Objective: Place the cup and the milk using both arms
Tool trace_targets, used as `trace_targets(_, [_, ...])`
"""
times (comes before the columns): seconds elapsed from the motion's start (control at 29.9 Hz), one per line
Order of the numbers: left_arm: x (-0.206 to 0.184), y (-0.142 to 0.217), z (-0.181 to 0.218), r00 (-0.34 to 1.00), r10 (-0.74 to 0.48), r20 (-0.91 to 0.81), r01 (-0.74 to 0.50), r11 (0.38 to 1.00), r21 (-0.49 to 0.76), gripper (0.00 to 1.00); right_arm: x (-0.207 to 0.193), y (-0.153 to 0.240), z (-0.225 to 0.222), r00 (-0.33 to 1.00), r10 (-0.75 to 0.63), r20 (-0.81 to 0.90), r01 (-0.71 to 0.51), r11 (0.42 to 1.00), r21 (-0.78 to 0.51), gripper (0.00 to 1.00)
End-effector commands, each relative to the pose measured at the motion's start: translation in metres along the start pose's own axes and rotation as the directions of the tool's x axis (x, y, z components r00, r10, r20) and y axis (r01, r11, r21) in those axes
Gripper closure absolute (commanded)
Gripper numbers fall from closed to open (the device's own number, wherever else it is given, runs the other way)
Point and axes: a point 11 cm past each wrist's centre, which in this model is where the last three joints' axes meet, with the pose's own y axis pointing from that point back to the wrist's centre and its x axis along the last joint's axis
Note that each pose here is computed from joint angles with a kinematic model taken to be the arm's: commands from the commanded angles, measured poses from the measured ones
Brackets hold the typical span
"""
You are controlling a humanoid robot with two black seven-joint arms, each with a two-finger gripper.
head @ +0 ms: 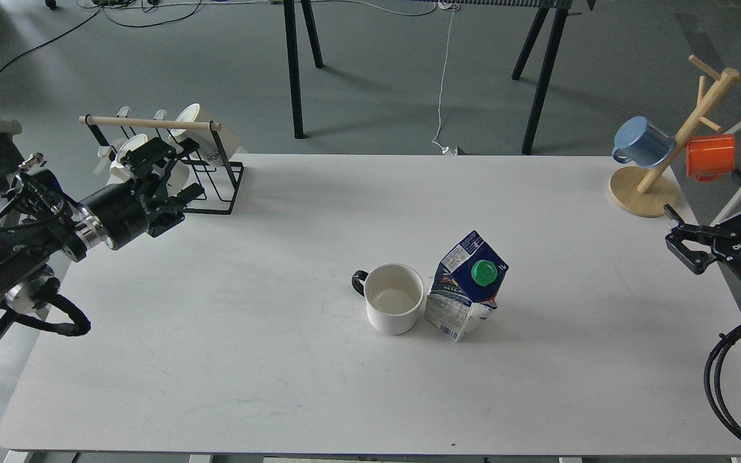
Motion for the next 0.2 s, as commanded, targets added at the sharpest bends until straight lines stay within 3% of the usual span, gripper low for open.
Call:
trace_targets(0.0, [0.0012,-0.0012,0.0032,1.0,0.001,0.003,-0.001,1.0,-0.007,0.03,-0.0034,-0.0048,0.0007,1.0,-0.012,0.005,0.012,1.0,0.005,0.0])
trace_targets(0.17, [0.0011,-0.0024,0.0048,1.0,0.001,0.003,-0.001,1.0,-0.011,0.03,-0.0098,-0.0103,-0.0021,1.0,-0.029,0.003,0.029,1.0,0.011,0.0])
